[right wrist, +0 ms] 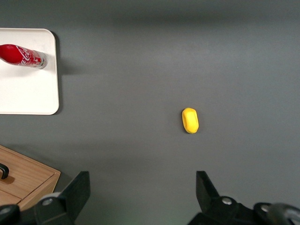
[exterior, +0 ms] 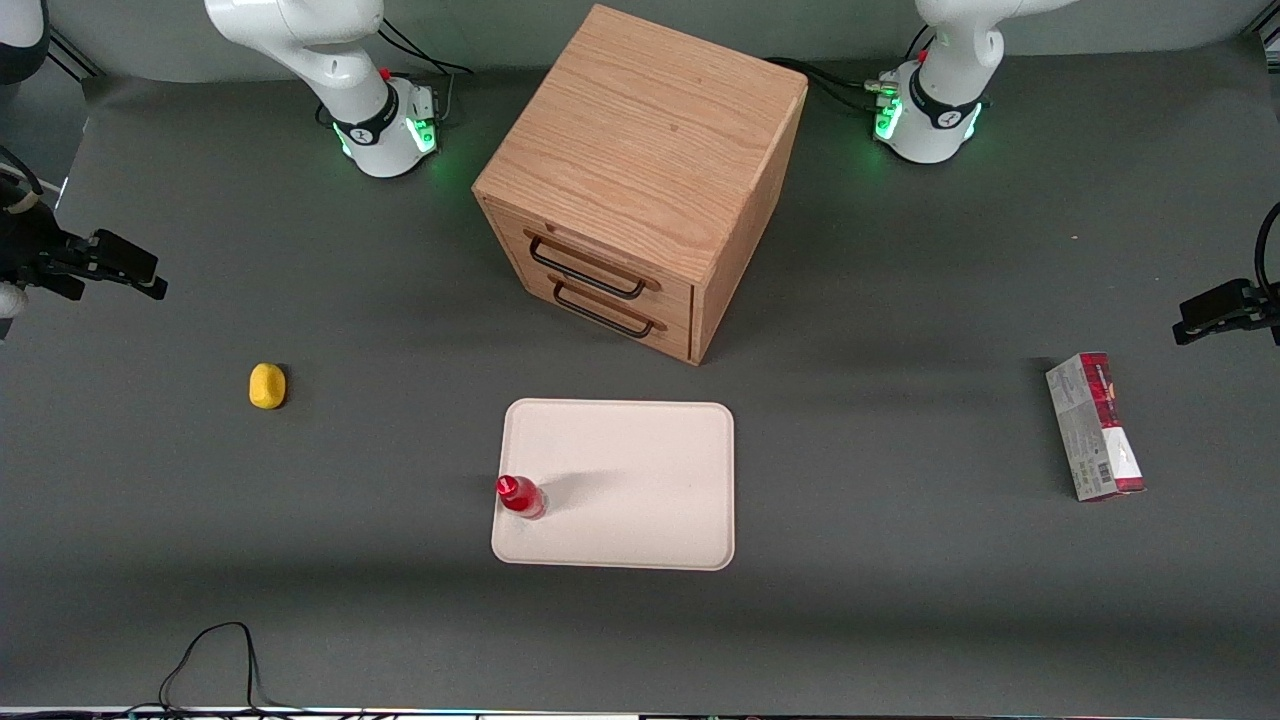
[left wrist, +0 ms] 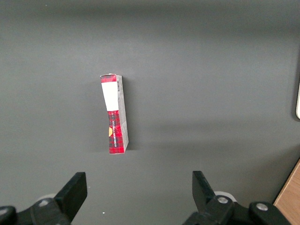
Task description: Place coke bottle on tray
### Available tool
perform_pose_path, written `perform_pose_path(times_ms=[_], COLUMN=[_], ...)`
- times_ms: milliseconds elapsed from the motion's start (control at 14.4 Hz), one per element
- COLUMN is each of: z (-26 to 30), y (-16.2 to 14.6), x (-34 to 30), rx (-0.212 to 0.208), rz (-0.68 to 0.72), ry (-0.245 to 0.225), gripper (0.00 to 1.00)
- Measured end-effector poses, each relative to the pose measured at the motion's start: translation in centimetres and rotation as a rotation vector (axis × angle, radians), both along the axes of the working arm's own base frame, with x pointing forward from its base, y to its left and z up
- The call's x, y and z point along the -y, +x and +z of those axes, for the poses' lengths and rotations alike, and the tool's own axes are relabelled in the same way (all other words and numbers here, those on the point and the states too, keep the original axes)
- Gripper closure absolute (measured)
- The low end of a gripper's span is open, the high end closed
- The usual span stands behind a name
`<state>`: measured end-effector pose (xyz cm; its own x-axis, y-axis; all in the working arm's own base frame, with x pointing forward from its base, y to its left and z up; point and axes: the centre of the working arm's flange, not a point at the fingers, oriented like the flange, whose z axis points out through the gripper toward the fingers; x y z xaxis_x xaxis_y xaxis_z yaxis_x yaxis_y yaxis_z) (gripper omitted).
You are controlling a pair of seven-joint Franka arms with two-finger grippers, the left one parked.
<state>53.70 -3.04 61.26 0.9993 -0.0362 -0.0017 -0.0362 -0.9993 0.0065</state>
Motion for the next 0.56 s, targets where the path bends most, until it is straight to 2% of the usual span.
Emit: perform_pose_path(times_ms=[556], z=[0.04], y=[0.03], x=[-0.65], rx=[0.001], rz=[0.012], ry=[0.0], gripper=[0.0])
